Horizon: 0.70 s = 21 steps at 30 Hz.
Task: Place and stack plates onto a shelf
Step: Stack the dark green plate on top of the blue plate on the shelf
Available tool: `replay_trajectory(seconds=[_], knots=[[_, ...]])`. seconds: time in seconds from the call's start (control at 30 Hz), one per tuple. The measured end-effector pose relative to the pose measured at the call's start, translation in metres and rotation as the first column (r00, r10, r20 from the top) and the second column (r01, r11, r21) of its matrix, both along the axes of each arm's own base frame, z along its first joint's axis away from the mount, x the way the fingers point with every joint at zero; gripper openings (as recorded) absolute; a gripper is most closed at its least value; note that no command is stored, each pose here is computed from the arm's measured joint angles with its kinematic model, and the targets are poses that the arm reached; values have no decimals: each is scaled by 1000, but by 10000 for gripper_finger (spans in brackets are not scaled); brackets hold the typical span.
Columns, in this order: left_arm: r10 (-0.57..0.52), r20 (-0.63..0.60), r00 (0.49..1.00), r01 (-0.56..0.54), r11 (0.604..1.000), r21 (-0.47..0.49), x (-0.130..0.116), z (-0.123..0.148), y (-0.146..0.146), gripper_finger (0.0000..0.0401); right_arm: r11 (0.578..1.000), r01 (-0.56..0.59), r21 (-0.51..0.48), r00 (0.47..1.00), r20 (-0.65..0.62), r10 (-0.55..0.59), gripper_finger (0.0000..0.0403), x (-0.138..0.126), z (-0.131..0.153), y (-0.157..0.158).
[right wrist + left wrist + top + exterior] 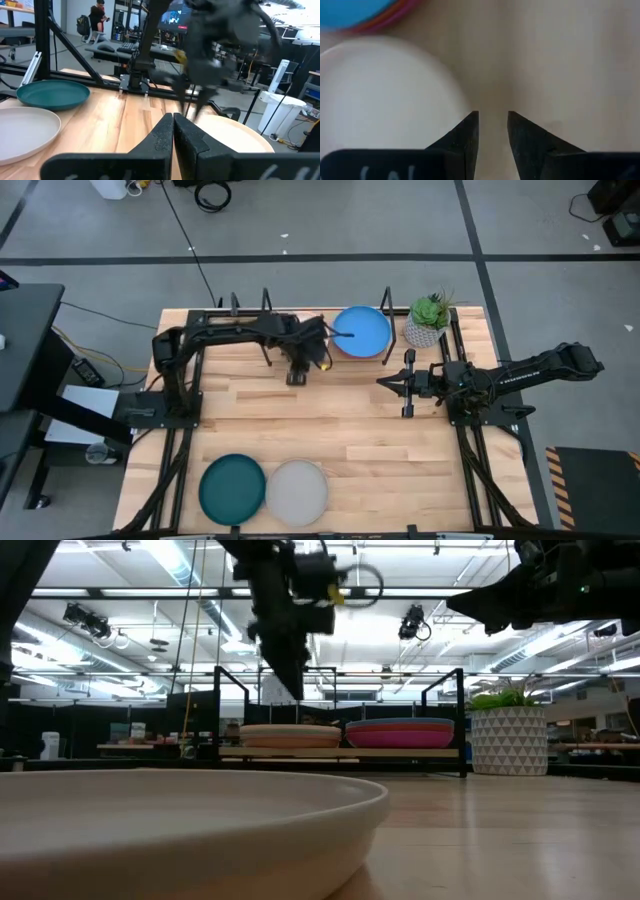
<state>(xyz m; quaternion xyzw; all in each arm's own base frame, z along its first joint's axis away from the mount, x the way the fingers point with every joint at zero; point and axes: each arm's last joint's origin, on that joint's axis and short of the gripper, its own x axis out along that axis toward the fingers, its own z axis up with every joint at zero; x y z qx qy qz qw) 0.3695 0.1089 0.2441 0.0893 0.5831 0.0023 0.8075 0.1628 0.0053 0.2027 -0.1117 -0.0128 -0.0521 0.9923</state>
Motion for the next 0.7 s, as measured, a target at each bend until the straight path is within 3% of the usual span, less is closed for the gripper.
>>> replay_trajectory(seconds=[0.17, 0.47, 0.7], knots=[[20, 36, 999, -12, 977, -213, 6, 4, -38, 109, 1000, 0, 0, 1000, 2, 0, 20, 0, 0, 0], [-75, -102, 992, 46, 964, -263, 1, -28, -114, 109, 1000, 0, 1, 1000, 1, 0, 20, 0, 0, 0], [-46, -79, 996, 18, 946, -325, -2, -45, -158, 109, 1000, 0, 1, 1000, 0, 0, 20, 0, 0, 0]])
